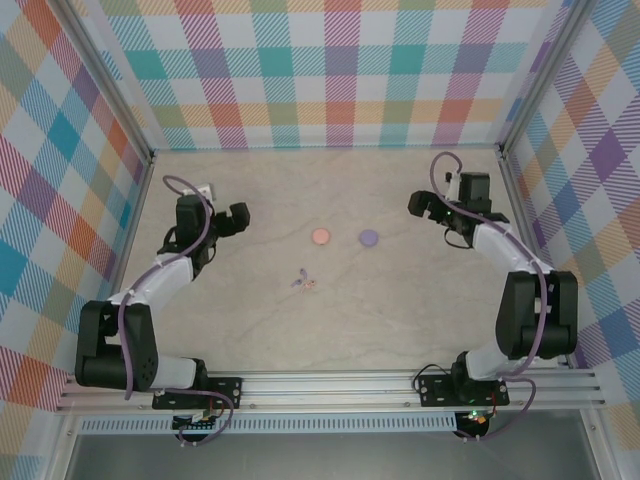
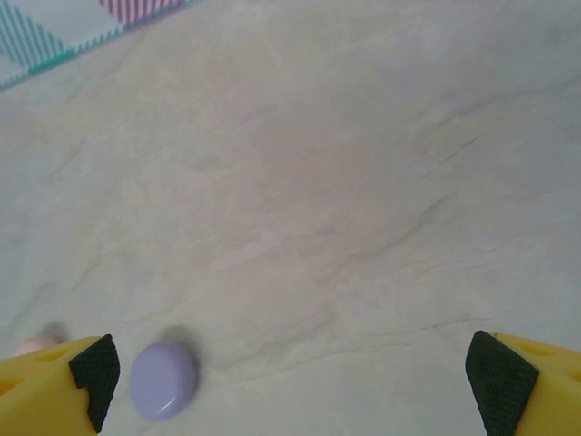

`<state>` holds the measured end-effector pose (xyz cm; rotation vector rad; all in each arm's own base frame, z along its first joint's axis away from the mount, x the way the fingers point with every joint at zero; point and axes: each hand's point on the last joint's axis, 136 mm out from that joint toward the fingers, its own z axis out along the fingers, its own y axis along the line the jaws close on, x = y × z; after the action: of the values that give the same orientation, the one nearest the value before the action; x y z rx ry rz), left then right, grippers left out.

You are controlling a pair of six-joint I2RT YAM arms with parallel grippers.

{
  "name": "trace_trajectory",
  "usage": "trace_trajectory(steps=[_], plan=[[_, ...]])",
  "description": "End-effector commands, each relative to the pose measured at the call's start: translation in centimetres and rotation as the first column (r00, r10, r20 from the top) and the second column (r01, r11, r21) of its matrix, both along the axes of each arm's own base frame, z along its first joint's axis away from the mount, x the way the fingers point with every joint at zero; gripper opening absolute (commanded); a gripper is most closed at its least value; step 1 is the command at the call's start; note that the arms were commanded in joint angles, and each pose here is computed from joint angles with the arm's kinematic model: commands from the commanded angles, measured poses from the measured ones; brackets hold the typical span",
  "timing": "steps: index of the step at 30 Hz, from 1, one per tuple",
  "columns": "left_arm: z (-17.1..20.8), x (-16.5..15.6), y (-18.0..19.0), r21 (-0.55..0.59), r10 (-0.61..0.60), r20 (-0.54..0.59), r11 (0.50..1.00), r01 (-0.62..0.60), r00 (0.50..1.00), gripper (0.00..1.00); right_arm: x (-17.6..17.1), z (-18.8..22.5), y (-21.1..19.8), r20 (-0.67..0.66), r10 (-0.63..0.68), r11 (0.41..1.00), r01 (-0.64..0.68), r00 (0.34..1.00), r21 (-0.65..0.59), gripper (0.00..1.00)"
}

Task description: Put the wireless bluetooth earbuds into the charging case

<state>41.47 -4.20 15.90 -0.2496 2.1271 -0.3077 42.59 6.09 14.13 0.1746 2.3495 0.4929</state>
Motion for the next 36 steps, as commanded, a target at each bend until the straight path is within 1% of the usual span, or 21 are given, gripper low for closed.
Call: trace_trajectory(steps=[1, 3, 6, 8, 12, 13, 14, 16, 19, 23, 26, 29, 32, 36], plan=[[-2.6, -1.6, -3.6, -0.192, -0.097, -0.215, 0.980, 0.055, 0.972, 1.00, -2.5, -0.8, 5.5, -0.170, 0.163, 0.978, -0.137, 0.972, 0.155, 1.00], [-3.3, -1.6, -5.8, -0.249, -0.152, -0.277, 0.965, 0.083, 0.949, 0.99, -2.5, -0.4, 8.3, -0.175, 0.249, 0.957, -0.214, 0.952, 0.196, 0.98], [-4.3, -1.7, -9.3, -0.299, -0.249, -0.325, 0.942, 0.150, 0.913, 0.91, -2.6, -0.5, 11.6, -0.201, 0.344, 0.922, -0.290, 0.917, 0.256, 0.92], [-4.7, -1.7, -11.3, -0.324, -0.299, -0.343, 0.928, 0.187, 0.890, 0.83, -2.6, -0.8, 13.8, -0.234, 0.403, 0.899, -0.334, 0.885, 0.283, 0.84], [-6.2, -1.5, -13.8, -0.375, -0.327, -0.391, 0.910, 0.176, 0.860, 0.71, -2.6, -2.0, 17.1, -0.285, 0.465, 0.873, -0.381, 0.838, 0.303, 0.69], [-6.6, -1.5, -14.2, -0.383, -0.330, -0.404, 0.908, 0.170, 0.853, 0.69, -2.5, -2.2, 17.7, -0.292, 0.479, 0.865, -0.390, 0.828, 0.314, 0.66], [-7.0, -1.4, -14.7, -0.400, -0.340, -0.412, 0.901, 0.168, 0.846, 0.67, -2.6, -2.5, 18.6, -0.297, 0.501, 0.853, -0.405, 0.813, 0.331, 0.61], [-7.7, -1.3, -15.8, -0.430, -0.364, -0.420, 0.886, 0.171, 0.831, 0.60, -2.4, -3.0, 19.8, -0.311, 0.526, 0.836, -0.415, 0.792, 0.358, 0.55], [-8.5, -1.1, -17.0, -0.452, -0.374, -0.427, 0.877, 0.164, 0.823, 0.55, -2.2, -4.1, 21.1, -0.350, 0.542, 0.828, -0.416, 0.764, 0.376, 0.41], [-9.2, -1.0, -18.4, -0.484, -0.394, -0.427, 0.860, 0.162, 0.814, 0.54, -1.9, -5.7, 22.3, -0.407, 0.535, 0.836, -0.394, 0.741, 0.382, 0.35], [-9.4, -0.9, -19.5, -0.492, -0.410, -0.426, 0.853, 0.174, 0.807, 0.54, -1.7, -6.5, 22.9, -0.435, 0.529, 0.841, -0.381, 0.729, 0.385, 0.35], [-9.9, -0.6, -20.2, -0.497, -0.411, -0.427, 0.851, 0.171, 0.805, 0.53, -1.8, -6.9, 23.7, -0.448, 0.545, 0.830, -0.384, 0.708, 0.403, 0.34], [-10.3, -0.2, -20.9, -0.523, -0.423, -0.426, 0.837, 0.164, 0.800, 0.51, -1.8, -7.6, 24.1, -0.475, 0.548, 0.830, -0.373, 0.689, 0.416, 0.34], [-10.7, 0.1, -21.6, -0.550, -0.435, -0.426, 0.821, 0.155, 0.793, 0.49, -1.7, -8.5, 24.5, -0.502, 0.545, 0.831, -0.356, 0.672, 0.426, 0.30]])
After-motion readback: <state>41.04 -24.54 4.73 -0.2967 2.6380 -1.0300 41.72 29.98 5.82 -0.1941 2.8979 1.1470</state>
